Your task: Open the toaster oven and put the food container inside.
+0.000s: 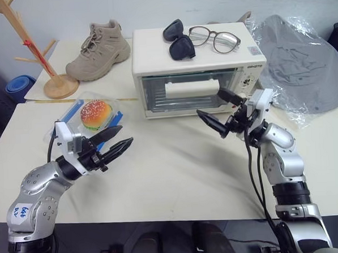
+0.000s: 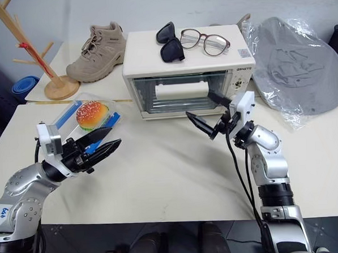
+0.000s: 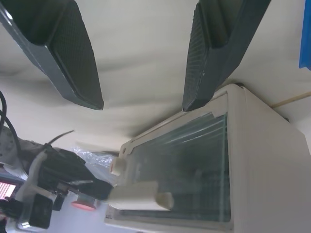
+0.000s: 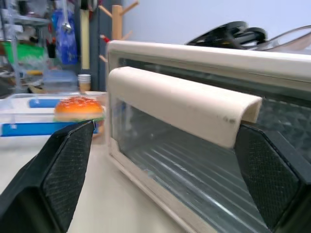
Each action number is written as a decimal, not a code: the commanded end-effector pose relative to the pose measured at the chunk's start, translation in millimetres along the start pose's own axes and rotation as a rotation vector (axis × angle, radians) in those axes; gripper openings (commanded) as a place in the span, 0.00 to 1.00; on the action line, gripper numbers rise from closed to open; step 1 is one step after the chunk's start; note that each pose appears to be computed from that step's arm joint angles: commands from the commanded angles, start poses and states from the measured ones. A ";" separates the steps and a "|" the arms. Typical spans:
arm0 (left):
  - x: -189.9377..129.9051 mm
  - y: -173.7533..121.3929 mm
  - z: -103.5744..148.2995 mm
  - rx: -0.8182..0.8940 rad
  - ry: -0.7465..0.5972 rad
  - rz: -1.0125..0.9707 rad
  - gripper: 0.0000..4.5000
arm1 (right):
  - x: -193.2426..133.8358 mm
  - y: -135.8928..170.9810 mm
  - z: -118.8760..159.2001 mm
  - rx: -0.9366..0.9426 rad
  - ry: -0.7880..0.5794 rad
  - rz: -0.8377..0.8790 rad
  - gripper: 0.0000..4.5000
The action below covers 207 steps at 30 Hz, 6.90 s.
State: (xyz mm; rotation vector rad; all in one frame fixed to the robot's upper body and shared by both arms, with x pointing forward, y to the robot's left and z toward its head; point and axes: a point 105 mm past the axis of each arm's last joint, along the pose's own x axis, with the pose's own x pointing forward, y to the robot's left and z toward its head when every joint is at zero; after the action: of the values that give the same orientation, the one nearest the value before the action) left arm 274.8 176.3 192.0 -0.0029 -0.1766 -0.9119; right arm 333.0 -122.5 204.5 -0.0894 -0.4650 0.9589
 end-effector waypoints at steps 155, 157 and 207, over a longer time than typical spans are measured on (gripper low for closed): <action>35.8 19.5 5.7 -0.144 0.444 -0.102 0.39 | -109.1 83.4 -10.3 0.216 0.452 0.163 0.40; 33.9 5.3 -11.9 -0.129 0.463 -0.190 0.24 | -103.9 83.0 -19.1 0.210 0.462 0.156 0.24; -20.9 -4.7 1.0 0.241 0.166 -0.271 0.83 | -96.8 -51.2 -32.3 -0.149 0.532 0.051 0.00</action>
State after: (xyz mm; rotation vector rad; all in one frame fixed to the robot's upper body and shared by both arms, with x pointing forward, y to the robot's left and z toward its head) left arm 268.4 192.6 177.8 0.2605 -0.0598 -1.0742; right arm 343.0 -226.4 159.1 -0.4058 -0.0110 0.8511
